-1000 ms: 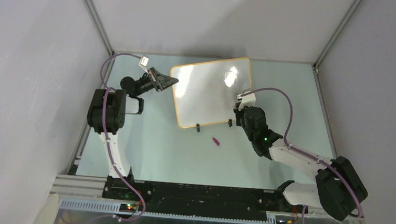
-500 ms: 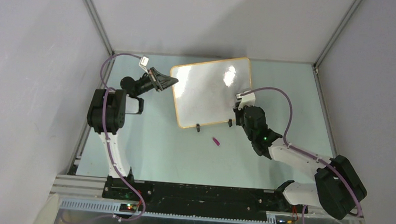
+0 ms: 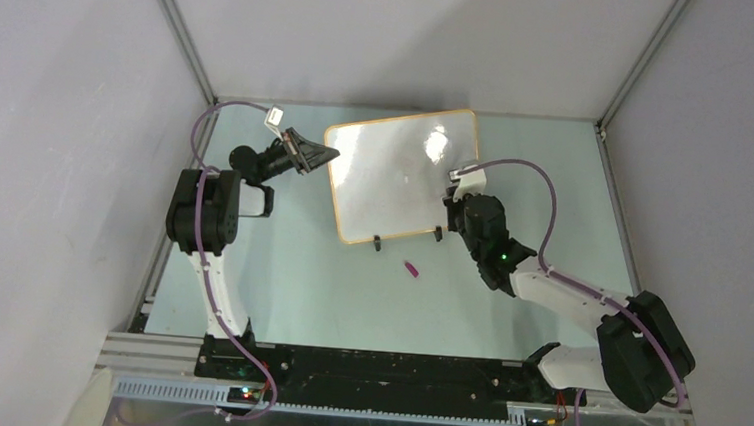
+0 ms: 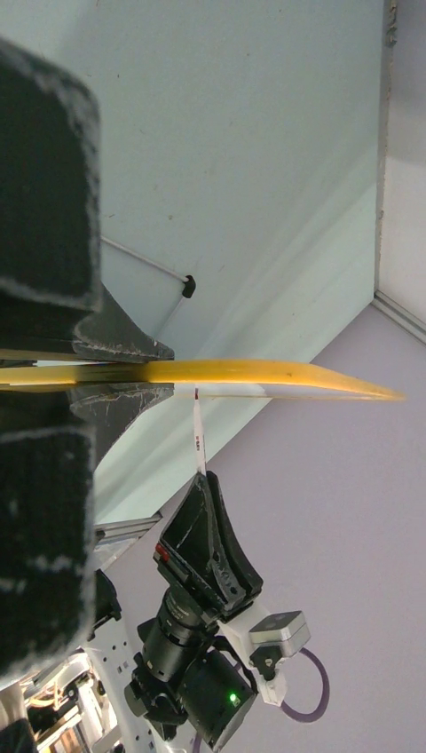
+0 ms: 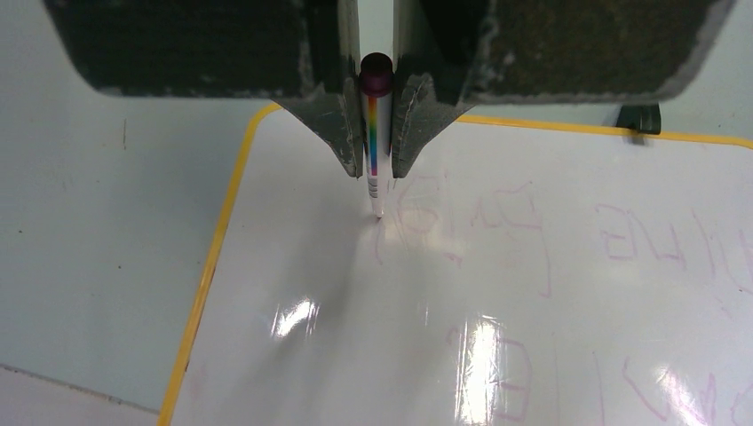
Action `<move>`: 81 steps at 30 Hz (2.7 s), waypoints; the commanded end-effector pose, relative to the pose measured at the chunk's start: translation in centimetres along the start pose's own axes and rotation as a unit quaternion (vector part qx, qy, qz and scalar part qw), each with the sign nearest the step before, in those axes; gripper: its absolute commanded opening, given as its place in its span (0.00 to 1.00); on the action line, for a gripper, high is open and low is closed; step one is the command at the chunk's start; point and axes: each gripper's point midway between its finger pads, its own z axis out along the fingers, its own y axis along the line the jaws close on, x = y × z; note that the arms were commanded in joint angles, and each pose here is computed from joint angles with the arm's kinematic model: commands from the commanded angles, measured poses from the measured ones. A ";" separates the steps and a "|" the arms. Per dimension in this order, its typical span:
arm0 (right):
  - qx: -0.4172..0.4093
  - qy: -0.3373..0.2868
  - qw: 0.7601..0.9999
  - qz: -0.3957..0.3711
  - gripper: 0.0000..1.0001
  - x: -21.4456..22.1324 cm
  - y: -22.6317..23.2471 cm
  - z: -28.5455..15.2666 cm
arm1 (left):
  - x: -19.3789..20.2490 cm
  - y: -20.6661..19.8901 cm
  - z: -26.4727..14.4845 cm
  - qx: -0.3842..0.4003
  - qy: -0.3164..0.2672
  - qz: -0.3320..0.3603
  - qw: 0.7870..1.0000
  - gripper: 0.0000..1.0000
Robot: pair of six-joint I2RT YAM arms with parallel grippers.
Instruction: Write a sentence on the whiteboard
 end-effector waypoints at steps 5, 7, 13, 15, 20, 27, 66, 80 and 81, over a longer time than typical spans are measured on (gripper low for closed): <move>0.013 -0.027 1.000 0.007 0.00 -2.3 -0.6 0.7 | 0.4 -1.4 0.7 0.023 0.009 0.038 0.999 0.00; 0.020 -0.024 0.999 0.009 0.00 -2.2 -1.1 0.7 | 0.3 -1.5 0.7 0.023 0.008 0.039 0.999 0.00; 0.034 -0.015 0.999 0.015 0.00 -1.8 -2.0 0.6 | 0.4 -1.4 0.7 0.023 0.009 0.038 0.999 0.00; 0.034 -0.013 0.999 0.016 0.00 -1.7 -2.0 0.6 | 0.4 -1.4 0.7 0.023 0.009 0.038 0.999 0.00; 0.034 0.000 0.999 0.017 0.00 -1.0 -1.9 0.5 | 0.4 -1.4 0.7 0.023 0.009 0.038 0.999 0.00; 0.037 0.010 0.999 0.015 0.00 0.2 -1.9 -0.1 | 0.4 -1.5 0.7 0.023 0.009 0.038 0.999 0.00; 0.024 -0.048 0.998 0.028 0.00 -4.1 -2.3 -1.6 | 0.4 -1.5 0.7 0.023 0.009 0.039 0.999 0.00; 0.020 -0.033 0.999 0.020 0.00 -3.8 -1.7 0.3 | 0.4 -1.4 0.7 0.023 0.009 0.038 0.999 0.00; 0.021 -0.031 0.999 0.019 0.00 -3.6 -1.7 0.4 | 0.4 -1.4 0.7 0.023 0.009 0.038 0.999 0.00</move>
